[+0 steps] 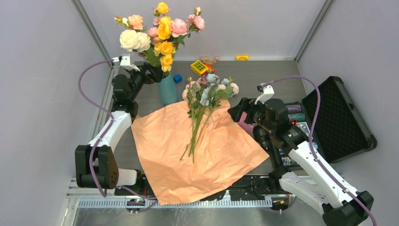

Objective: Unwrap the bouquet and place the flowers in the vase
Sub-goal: Insert the fake flower into the vase.

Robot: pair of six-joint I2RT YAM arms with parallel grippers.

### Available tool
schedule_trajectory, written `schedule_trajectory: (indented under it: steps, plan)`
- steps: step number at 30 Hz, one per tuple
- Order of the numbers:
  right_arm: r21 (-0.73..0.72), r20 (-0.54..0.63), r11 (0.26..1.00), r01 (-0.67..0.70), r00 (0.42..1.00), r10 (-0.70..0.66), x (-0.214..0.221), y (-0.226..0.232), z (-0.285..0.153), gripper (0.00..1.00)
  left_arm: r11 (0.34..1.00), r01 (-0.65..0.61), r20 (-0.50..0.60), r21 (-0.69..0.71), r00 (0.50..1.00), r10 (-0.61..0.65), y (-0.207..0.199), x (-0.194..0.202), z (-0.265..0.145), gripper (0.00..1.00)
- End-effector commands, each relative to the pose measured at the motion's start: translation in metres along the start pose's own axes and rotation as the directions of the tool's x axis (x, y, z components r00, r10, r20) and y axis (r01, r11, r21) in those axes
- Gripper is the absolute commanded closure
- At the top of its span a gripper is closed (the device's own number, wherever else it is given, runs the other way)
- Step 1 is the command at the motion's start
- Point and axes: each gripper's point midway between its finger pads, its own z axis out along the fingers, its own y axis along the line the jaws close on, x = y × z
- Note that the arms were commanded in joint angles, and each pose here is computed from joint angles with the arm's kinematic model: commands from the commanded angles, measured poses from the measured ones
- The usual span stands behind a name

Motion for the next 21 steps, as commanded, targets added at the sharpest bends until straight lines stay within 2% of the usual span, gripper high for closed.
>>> schedule_trajectory:
  steps: [1, 11, 21]
  plan:
    - [-0.045, 0.055, 0.999, -0.009, 0.998, 0.011, -0.021, 0.014, -0.012, 0.10, 0.999, -0.006, -0.016, -0.031, 1.000, 0.006, -0.006, -0.010, -0.017, 0.01]
    - [-0.058, 0.066, 0.998, -0.019, 0.998, 0.023, -0.027, 0.019, -0.021, 0.10, 0.995, 0.044, -0.115, -0.091, 0.992, -0.055, -0.019, -0.016, -0.053, 0.00]
    - [-0.113, 0.013, 0.993, -0.021, 1.000, 0.023, -0.021, 0.031, -0.029, 0.11, 0.984, 0.134, -0.269, -0.119, 0.949, -0.162, -0.041, -0.009, -0.087, 0.00]
